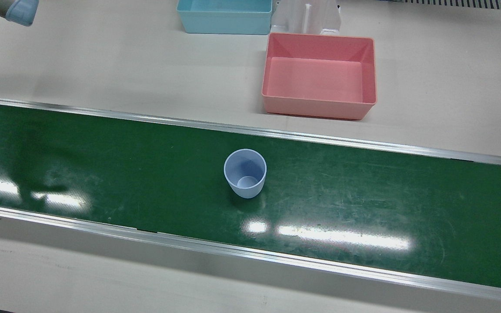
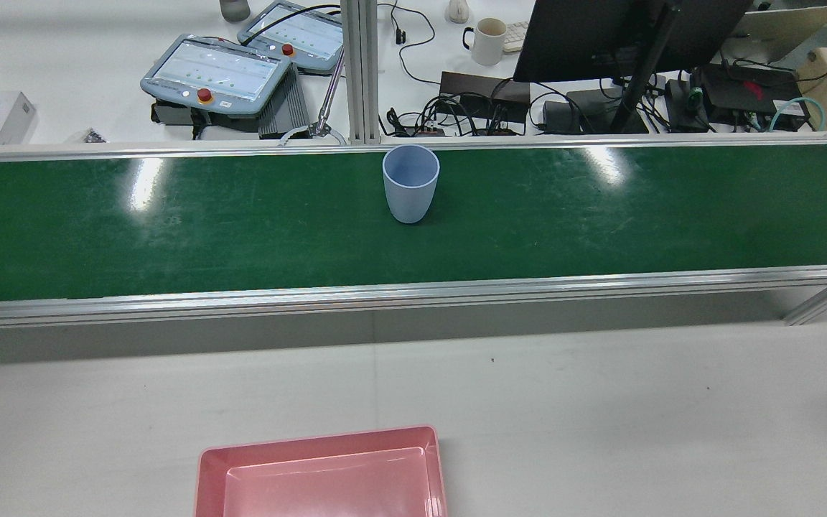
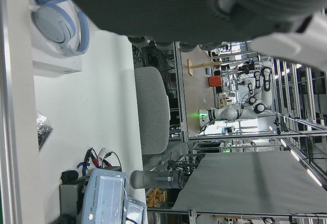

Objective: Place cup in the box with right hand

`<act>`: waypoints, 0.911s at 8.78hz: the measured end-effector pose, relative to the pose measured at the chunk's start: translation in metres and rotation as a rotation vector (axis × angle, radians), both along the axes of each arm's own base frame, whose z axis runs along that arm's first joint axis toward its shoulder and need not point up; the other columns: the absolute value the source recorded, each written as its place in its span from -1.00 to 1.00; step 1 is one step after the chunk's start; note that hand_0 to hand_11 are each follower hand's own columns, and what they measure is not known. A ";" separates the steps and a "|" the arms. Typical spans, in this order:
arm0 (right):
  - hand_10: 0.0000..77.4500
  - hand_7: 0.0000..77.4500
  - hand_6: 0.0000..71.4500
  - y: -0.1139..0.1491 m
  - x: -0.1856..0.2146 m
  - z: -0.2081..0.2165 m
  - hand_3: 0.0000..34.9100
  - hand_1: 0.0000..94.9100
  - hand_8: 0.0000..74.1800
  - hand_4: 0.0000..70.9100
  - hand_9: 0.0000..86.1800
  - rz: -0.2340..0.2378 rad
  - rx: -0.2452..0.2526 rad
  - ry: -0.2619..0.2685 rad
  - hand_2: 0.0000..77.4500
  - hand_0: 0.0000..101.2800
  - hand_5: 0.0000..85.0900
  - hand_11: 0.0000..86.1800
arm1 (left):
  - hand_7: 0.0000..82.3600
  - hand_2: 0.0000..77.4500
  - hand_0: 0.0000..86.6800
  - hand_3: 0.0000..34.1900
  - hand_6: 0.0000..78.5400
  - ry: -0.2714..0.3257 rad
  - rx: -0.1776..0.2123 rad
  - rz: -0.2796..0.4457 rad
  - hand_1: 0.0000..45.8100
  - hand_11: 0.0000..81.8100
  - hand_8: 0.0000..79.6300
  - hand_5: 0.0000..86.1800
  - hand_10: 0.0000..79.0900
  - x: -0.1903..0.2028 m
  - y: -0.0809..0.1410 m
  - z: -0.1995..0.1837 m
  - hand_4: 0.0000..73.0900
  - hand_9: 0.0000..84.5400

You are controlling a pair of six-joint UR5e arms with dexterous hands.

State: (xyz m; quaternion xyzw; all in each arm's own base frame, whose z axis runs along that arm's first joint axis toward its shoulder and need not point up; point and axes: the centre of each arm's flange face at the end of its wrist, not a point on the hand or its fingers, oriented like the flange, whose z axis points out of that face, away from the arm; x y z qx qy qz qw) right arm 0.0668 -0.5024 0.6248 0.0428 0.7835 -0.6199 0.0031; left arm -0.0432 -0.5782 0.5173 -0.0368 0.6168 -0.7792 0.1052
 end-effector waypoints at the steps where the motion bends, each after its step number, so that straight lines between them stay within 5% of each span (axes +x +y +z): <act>1: -0.48 0.73 -0.54 -0.002 -0.002 -0.001 -1.00 -0.56 -0.34 0.46 -0.09 0.000 0.005 0.014 -0.55 0.10 -0.82 -0.30 | -1.00 -0.99 -1.00 -1.00 -1.00 0.000 0.000 0.000 -0.98 -1.00 -1.00 -1.00 -1.00 0.000 0.000 0.000 -1.00 -0.99; 4: -0.45 0.73 -0.54 -0.018 -0.015 -0.020 -1.00 -0.60 -0.34 0.46 -0.06 -0.015 0.048 0.026 -0.55 0.08 -0.82 -0.27 | -1.00 -0.99 -1.00 -1.00 -1.00 0.000 0.002 0.001 -0.98 -1.00 -1.00 -1.00 -1.00 0.000 0.000 -0.001 -1.00 -0.99; 6: -0.66 0.80 -0.50 -0.041 -0.033 -0.049 -1.00 -0.48 -0.38 0.46 -0.06 -0.027 0.069 0.075 -0.27 0.13 -0.82 -0.54 | -1.00 -0.99 -1.00 -1.00 -1.00 0.000 0.003 0.000 -0.98 -1.00 -1.00 -1.00 -1.00 0.000 0.000 -0.001 -1.00 -0.99; 7: -0.66 0.80 -0.50 -0.050 -0.046 -0.063 -1.00 -0.48 -0.38 0.46 -0.06 -0.029 0.054 0.105 -0.27 0.13 -0.82 -0.54 | -1.00 -0.99 -1.00 -1.00 -1.00 0.000 0.004 0.000 -0.98 -1.00 -1.00 -1.00 -1.00 0.000 0.000 -0.001 -1.00 -0.99; 8: -0.66 0.80 -0.50 -0.054 -0.065 -0.071 -1.00 -0.57 -0.37 0.46 -0.14 -0.031 0.034 0.125 -0.51 0.11 -0.82 -0.60 | -1.00 -0.99 -1.00 -1.00 -1.00 0.001 0.004 0.000 -0.98 -1.00 -1.00 -1.00 -1.00 0.000 0.000 -0.001 -1.00 -0.99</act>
